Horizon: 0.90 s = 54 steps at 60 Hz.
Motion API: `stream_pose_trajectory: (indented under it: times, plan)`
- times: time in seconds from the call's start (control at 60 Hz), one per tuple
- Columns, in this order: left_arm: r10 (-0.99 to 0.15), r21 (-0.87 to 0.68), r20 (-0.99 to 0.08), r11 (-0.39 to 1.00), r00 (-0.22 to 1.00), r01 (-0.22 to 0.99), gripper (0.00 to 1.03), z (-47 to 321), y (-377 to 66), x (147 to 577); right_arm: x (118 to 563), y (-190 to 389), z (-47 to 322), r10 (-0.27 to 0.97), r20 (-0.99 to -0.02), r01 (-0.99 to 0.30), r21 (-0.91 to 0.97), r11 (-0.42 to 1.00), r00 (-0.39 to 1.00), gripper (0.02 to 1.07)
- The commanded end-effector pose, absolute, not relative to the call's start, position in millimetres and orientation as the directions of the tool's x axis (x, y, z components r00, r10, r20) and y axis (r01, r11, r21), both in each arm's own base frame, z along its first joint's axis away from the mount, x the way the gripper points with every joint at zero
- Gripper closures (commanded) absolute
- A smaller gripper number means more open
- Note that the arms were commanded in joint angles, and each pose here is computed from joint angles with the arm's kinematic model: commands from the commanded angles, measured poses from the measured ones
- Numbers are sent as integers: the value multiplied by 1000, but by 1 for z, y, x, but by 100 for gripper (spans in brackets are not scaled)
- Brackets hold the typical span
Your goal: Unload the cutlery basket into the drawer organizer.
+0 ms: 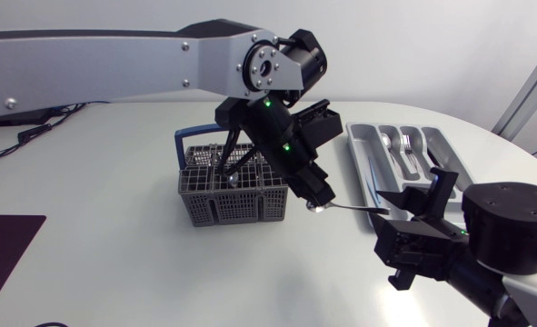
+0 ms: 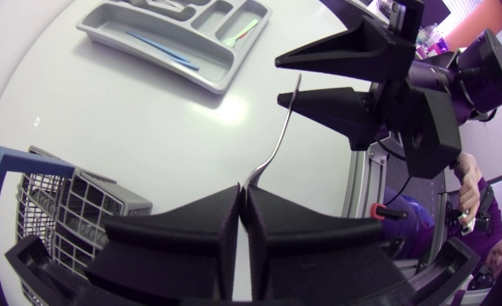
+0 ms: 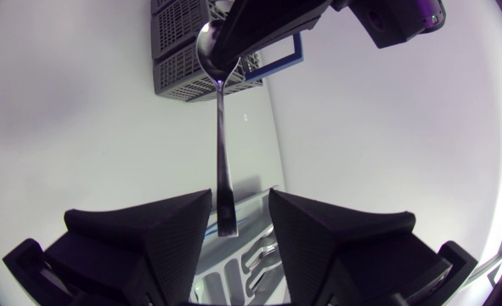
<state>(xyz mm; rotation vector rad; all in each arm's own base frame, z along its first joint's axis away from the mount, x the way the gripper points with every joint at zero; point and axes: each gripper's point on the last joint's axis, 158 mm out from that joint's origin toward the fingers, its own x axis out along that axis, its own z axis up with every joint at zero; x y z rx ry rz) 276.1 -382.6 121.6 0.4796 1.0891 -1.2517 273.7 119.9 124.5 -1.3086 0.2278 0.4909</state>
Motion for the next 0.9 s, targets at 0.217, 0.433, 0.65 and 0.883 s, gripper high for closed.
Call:
stream_pose_trajectory:
  times: [0.217, 0.433, 0.65, 0.883]
  plan:
    - [-514, -321, -850, 334, -114, 886, 101, 121, -382, 279, 274, 122, 120, 209, -435, -469, -869, 156, 876, 72]
    - [-505, -324, -854, 336, -122, 884, 101, 116, -378, 279, 272, 125, 118, 209, -442, -474, -868, 146, 873, 97]
    - [-501, -329, -856, 338, -128, 881, 101, 113, -376, 278, 273, 126, 113, 203, -457, -489, -859, 149, 866, 100]
    - [-504, -329, -855, 345, -123, 879, 101, 115, -375, 280, 273, 127, 113, 203, -459, -491, -858, 155, 865, 101]
